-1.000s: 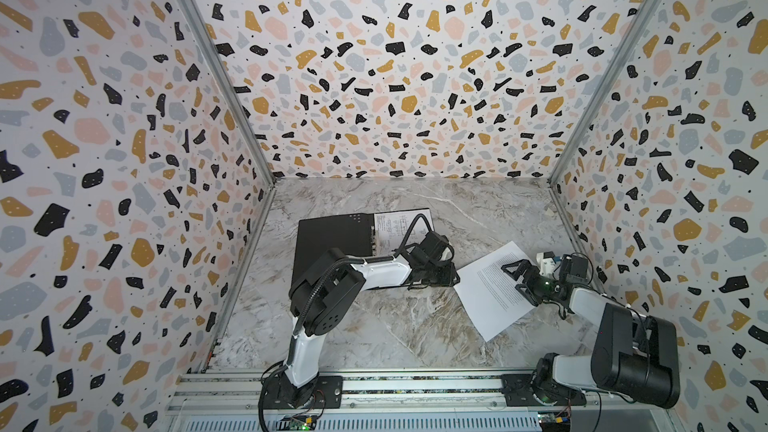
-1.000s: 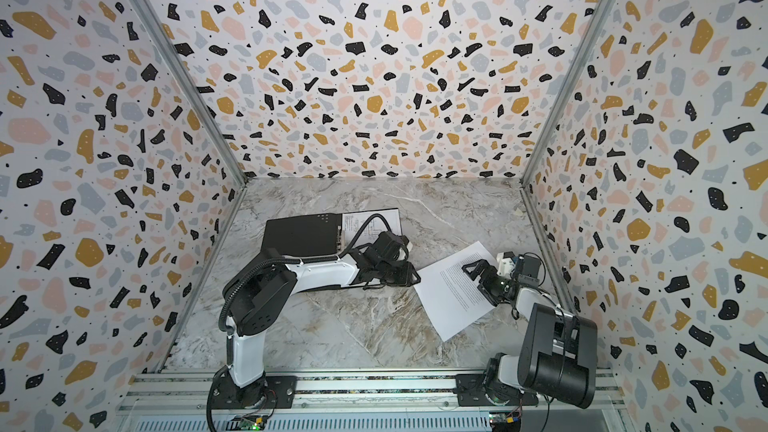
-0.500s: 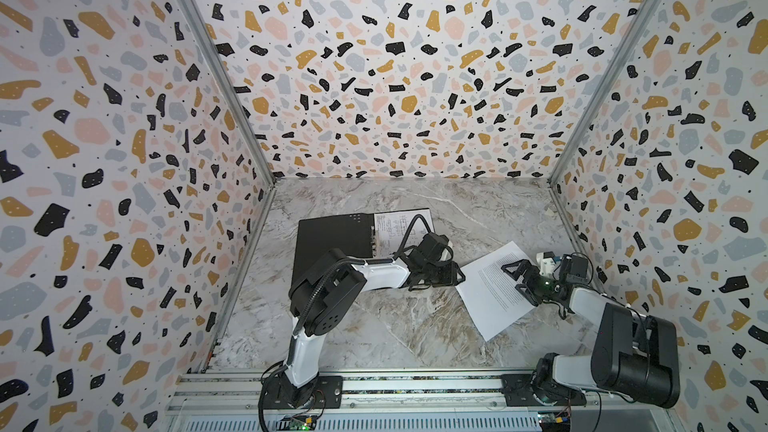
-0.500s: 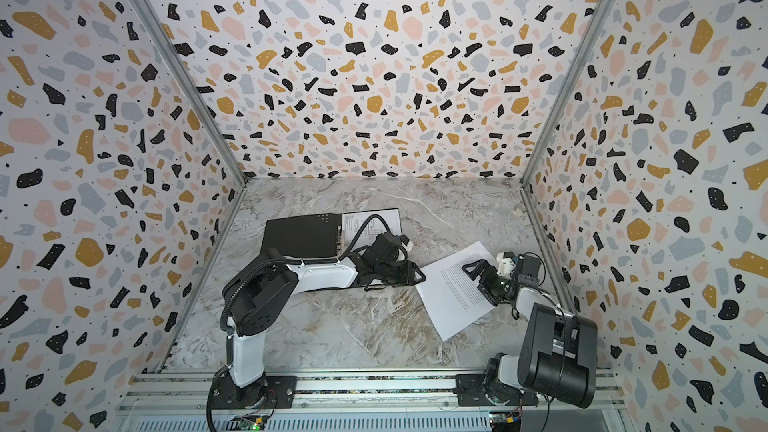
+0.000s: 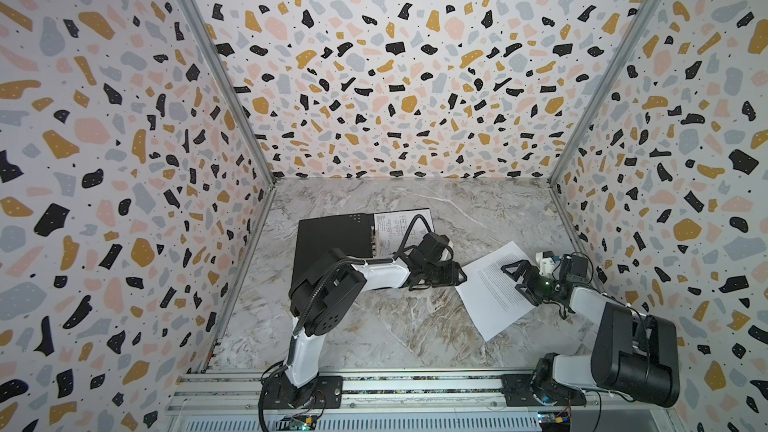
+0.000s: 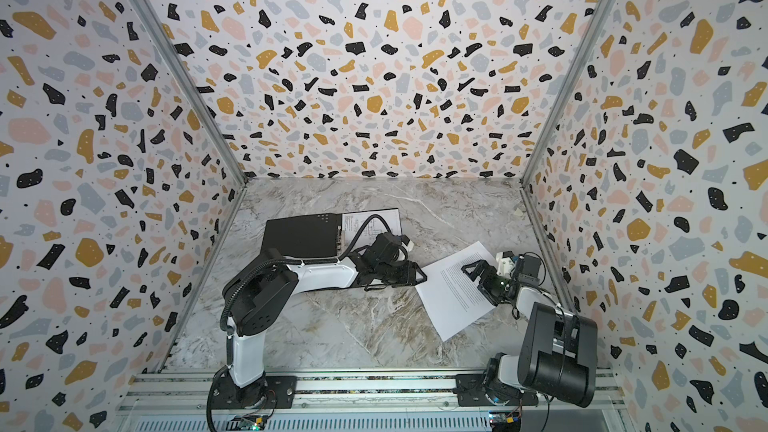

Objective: Put the files into the folder

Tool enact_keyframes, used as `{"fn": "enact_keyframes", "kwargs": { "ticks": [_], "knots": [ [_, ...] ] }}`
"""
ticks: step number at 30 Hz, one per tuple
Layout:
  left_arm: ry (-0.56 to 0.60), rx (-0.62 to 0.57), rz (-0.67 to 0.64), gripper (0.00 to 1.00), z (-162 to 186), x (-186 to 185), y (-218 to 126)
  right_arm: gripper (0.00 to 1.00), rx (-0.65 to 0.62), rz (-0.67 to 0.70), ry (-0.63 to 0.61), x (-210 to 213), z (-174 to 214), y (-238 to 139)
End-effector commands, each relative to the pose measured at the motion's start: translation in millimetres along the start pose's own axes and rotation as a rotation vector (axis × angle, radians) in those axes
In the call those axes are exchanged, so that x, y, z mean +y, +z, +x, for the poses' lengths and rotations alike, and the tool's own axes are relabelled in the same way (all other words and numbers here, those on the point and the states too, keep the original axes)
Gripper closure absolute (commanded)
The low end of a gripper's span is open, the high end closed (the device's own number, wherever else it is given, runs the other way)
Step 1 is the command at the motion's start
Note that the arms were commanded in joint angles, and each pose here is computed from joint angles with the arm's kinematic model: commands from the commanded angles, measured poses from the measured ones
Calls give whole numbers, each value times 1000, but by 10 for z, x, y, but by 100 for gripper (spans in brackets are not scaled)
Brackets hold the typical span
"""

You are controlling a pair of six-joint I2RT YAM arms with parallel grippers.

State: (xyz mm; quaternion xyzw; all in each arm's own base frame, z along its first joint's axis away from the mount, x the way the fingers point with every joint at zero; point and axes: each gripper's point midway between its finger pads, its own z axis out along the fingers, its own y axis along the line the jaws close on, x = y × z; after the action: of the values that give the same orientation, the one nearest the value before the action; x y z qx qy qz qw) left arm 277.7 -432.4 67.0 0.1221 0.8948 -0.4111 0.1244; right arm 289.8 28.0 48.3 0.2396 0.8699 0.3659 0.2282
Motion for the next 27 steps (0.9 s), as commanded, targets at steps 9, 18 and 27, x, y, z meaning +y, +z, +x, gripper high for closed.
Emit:
{"fn": "enact_keyframes", "kwargs": {
  "ticks": [9,18,27],
  "knots": [
    [-12,-56,89,44,-83,-163,-82,1,54,175,89,-225,20,-49],
    [0,-72,147,44,-159,-304,-83,1,48,218,87,-278,15,-78],
    [-15,-45,-7,41,-206,30,-127,1,32,308,82,-463,-9,-120]
  ]
}}
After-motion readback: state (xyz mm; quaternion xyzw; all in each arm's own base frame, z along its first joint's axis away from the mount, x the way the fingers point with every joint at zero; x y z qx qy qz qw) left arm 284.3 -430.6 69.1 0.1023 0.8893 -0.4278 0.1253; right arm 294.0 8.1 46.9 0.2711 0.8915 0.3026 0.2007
